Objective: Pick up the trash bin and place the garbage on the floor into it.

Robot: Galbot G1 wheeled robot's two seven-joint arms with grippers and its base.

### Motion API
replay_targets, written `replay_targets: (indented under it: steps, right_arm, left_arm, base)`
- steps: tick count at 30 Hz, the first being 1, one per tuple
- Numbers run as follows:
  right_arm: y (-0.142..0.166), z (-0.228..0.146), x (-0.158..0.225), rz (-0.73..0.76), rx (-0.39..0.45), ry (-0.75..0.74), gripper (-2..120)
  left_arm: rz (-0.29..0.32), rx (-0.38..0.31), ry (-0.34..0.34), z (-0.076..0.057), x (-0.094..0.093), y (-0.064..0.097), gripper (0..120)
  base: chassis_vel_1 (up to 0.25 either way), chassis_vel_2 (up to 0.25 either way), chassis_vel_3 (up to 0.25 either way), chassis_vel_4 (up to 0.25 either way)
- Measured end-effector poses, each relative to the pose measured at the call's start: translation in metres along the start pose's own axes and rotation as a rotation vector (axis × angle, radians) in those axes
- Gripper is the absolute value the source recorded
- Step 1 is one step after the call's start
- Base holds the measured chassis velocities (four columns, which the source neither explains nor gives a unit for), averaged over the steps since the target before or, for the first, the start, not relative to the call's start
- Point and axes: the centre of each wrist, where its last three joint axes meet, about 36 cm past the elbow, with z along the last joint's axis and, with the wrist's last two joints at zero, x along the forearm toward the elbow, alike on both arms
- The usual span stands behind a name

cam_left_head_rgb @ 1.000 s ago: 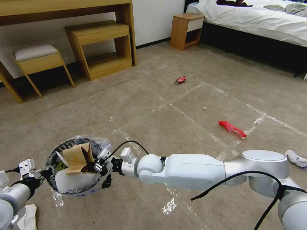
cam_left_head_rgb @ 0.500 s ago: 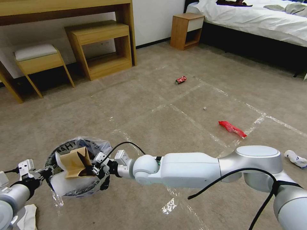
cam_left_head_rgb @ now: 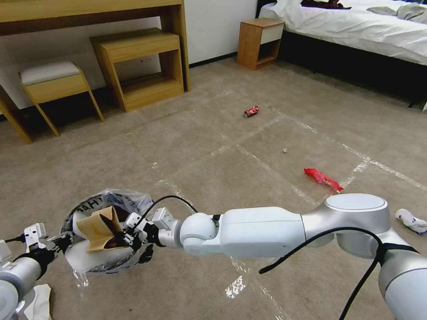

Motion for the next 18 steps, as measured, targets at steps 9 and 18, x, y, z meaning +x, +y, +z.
replay_targets:
  steps: [9,18]
  right_arm:
    - [-0.004,-0.012,0.002,0.002,0.026,0.015,0]
    - [-0.012,-0.015,-0.002,0.026,0.055,0.051,0]
  left_arm:
    - [0.003,0.000,0.000,0.000,-0.002,-0.001,1]
    - [0.007,-0.001,0.000,0.001,-0.001,-0.002,1]
  base:
    - [0.000,0.000,0.000,0.000]
    - [0.000,0.000,0.000,0.000]
